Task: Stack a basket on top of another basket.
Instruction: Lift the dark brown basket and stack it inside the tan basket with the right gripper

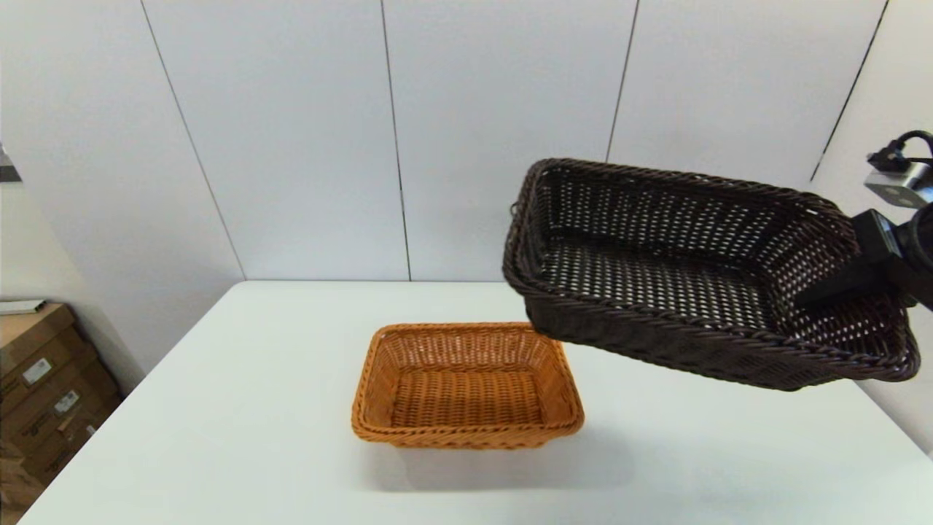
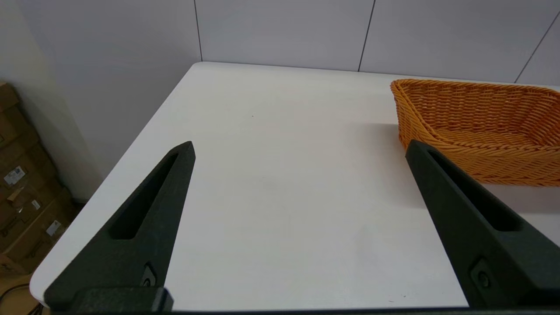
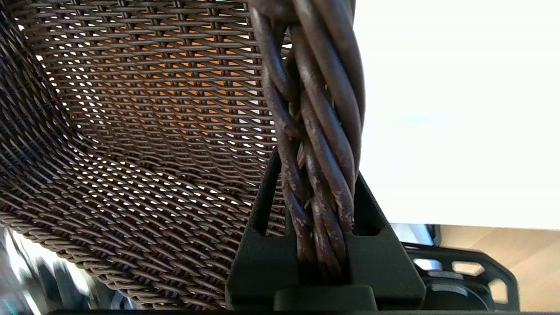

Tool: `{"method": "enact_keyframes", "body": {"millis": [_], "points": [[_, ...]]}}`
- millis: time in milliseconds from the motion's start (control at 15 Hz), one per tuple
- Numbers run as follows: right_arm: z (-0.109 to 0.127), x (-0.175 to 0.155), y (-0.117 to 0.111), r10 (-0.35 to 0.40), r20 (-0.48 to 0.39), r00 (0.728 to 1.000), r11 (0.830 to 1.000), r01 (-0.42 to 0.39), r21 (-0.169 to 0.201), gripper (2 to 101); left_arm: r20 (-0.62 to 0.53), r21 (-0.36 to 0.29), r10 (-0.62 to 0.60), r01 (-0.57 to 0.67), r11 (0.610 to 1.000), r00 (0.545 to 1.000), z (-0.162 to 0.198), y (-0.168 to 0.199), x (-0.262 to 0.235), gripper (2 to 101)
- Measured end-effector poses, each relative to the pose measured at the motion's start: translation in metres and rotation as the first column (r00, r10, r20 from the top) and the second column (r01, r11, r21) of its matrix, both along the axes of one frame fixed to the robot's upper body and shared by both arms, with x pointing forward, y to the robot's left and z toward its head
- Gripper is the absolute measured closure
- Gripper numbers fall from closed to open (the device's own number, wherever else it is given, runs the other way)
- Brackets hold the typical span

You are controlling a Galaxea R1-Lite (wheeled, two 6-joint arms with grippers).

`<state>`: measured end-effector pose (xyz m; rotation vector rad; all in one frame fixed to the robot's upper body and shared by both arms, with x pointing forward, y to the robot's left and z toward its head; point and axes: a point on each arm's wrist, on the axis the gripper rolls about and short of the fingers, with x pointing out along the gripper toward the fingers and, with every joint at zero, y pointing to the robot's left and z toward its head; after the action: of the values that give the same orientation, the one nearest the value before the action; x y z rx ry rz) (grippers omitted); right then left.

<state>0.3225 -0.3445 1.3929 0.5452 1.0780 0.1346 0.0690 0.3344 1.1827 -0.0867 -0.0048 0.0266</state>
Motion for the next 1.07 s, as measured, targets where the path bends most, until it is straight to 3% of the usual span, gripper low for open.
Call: {"method": "enact_keyframes", "body": {"millis": [133, 400, 667, 1067], "points": [[0.006, 0.001, 0.029, 0.089, 0.03, 0.996, 0.996, -0.09, 0.009, 87.6, 0.0, 0.0, 0.001, -0.001, 1.0, 1.0, 0.0, 0.0, 0.0, 5.4], [0.008, 0.015, 0.085, 0.197, 0.079, 0.977, 0.98, -0.199, 0.024, 87.6, 0.0, 0.0, 0.0, 0.0, 1.0, 1.0, 0.0, 0.0, 0.0, 5.4], [-0.012, 0.037, 0.136, 0.24, 0.107, 0.965, 0.97, -0.236, -0.05, 87.6, 0.0, 0.0, 0.0, 0.0, 1.0, 1.0, 0.0, 0.0, 0.0, 5.4], [-0.042, 0.071, 0.167, 0.28, 0.054, 0.958, 0.958, -0.277, -0.071, 87.6, 0.0, 0.0, 0.0, 0.0, 1.0, 1.0, 0.0, 0.0, 0.0, 5.4]]}}
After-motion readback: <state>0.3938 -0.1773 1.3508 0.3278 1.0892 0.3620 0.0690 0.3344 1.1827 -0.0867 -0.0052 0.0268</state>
